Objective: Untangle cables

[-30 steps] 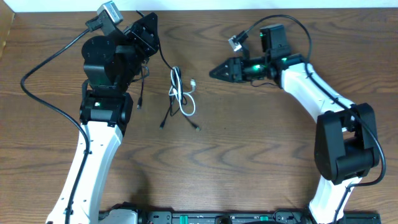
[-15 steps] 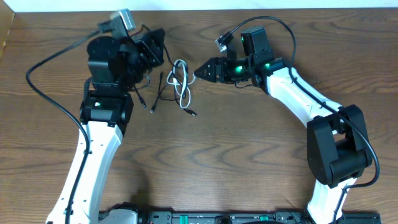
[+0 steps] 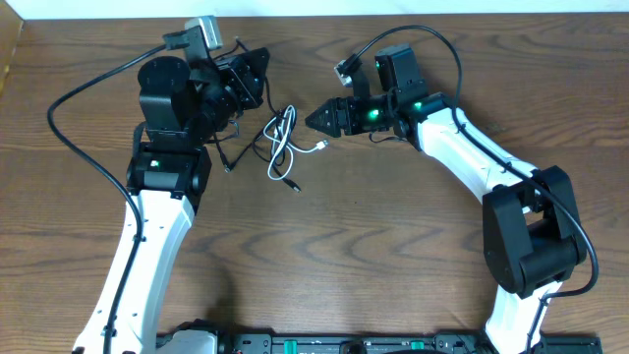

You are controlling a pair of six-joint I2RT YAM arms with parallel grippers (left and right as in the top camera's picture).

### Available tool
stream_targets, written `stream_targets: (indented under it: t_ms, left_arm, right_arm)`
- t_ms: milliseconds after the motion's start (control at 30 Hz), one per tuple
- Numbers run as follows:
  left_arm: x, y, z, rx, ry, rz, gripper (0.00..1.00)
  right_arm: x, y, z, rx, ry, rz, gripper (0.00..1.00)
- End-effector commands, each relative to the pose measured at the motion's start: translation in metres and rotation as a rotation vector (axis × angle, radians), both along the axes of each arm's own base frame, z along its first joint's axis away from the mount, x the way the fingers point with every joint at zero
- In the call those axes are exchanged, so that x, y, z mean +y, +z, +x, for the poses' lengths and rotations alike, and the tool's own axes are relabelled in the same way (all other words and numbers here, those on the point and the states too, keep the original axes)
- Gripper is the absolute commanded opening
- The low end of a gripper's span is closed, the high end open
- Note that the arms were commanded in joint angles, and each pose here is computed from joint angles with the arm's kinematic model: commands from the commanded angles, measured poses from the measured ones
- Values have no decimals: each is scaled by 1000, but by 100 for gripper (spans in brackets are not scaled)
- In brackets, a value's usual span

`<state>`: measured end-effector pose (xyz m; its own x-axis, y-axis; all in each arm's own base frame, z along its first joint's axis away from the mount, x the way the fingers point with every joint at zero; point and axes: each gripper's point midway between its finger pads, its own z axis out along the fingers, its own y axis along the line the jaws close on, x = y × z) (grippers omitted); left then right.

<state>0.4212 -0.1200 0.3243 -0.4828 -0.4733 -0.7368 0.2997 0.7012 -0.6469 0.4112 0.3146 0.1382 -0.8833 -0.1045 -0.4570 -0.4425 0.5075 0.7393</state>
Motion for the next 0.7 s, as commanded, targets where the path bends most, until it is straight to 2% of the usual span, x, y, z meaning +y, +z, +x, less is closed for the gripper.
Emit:
stream_targets:
  t_ms: [0,67,300,667]
  left_arm:
    - [-4,21,-8,-36,-39,-53,7]
    - [5,30,-6,-39,-8,-103,7]
    - [39,55,-1,4,96,-345,7]
    - [48,97,-11,-16,7,-575,7]
  right_arm:
    - [1,5,1,-33,-22,-35,67]
    - [-4,-2,3,-35,-49,-75,70]
    - [2,1,9,-206,14,-113,80]
    - [40,11,-2,-429,125,-138,79]
